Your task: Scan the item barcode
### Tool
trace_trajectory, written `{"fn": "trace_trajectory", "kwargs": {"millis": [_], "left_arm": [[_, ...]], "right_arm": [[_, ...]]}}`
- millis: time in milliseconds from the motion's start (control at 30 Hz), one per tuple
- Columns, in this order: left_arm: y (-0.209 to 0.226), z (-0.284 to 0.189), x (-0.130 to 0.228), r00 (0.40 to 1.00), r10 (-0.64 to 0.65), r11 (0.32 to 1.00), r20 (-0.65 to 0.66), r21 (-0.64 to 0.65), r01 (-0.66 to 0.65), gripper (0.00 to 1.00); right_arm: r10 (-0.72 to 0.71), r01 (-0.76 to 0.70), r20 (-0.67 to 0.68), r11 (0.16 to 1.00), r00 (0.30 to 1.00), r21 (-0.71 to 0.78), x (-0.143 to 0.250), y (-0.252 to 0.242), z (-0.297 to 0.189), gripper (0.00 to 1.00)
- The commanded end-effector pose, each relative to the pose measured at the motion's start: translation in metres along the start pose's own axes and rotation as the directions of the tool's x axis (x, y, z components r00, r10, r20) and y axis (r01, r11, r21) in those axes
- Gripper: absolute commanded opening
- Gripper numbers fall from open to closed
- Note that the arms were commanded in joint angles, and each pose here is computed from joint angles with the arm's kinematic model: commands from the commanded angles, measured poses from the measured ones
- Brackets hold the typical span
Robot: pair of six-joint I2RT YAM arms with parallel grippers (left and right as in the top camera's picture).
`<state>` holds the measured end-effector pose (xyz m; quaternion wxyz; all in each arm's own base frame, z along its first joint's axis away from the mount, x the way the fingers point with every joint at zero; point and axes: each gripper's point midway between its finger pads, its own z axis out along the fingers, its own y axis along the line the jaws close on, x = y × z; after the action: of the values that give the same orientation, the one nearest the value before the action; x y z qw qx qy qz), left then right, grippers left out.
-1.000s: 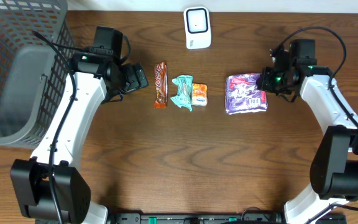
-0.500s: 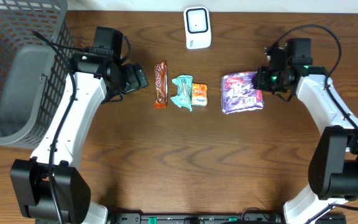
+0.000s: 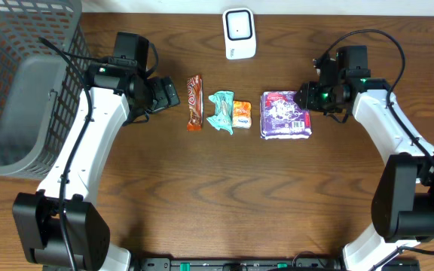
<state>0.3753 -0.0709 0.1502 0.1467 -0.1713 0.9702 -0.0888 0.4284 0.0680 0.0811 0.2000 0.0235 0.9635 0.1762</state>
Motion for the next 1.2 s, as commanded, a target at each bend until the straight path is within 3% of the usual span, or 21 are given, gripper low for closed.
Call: {"fn": "trace_trajectory", "kwargs": {"millis": [0,233,400,533,733,933,1033,1167], "left_arm": [[0.001,-0.002,-0.003,1.0,-0.001,1.0,0.011,-0.008,0.002,0.98],[0.001,-0.002,-0.003,1.0,-0.001,1.0,0.011,-0.008,0.002,0.98],[0.001,-0.002,-0.003,1.0,-0.001,1.0,0.011,-0.008,0.002,0.98],[0.001,-0.002,-0.003,1.0,-0.002,1.0,0.012,-0.008,0.002,0.98],[0.001,-0.002,-0.003,1.0,-0.001,1.0,0.012,-0.008,0.002,0.98],[0.001,-0.002,-0.003,1.0,-0.001,1.0,0.012,-0.008,0.002,0.98],[0.001,-0.002,-0.003,1.0,-0.001,1.0,0.012,-0.008,0.002,0.98],[0.001,-0.002,-0.003,1.0,-0.001,1.0,0.012,-0.008,0.002,0.98]], "right_arm": [[-0.013,0.014,0.085,1.0,0.996,-0.007,-0.023,0.011,-0.029,0.46],[-0.03,0.032,0.133,0.999,0.991,-0.014,-0.027,0.024,-0.064,0.72],[-0.015,0.017,0.088,1.0,0.996,-0.015,-0.014,0.025,-0.069,0.82],[0.002,-0.001,0.038,1.0,0.999,-0.009,-0.002,0.023,-0.067,0.97],[0.01,-0.01,0.012,1.0,1.0,-0.01,0.005,0.022,-0.067,0.99],[0.017,-0.021,-0.036,0.992,0.999,-0.128,0.015,0.043,-0.069,0.99],[0.011,-0.017,-0.041,0.989,0.999,-0.147,0.016,0.048,-0.068,0.93],[-0.006,-0.001,-0.049,0.988,0.999,-0.153,0.019,0.055,-0.066,0.94]]}}
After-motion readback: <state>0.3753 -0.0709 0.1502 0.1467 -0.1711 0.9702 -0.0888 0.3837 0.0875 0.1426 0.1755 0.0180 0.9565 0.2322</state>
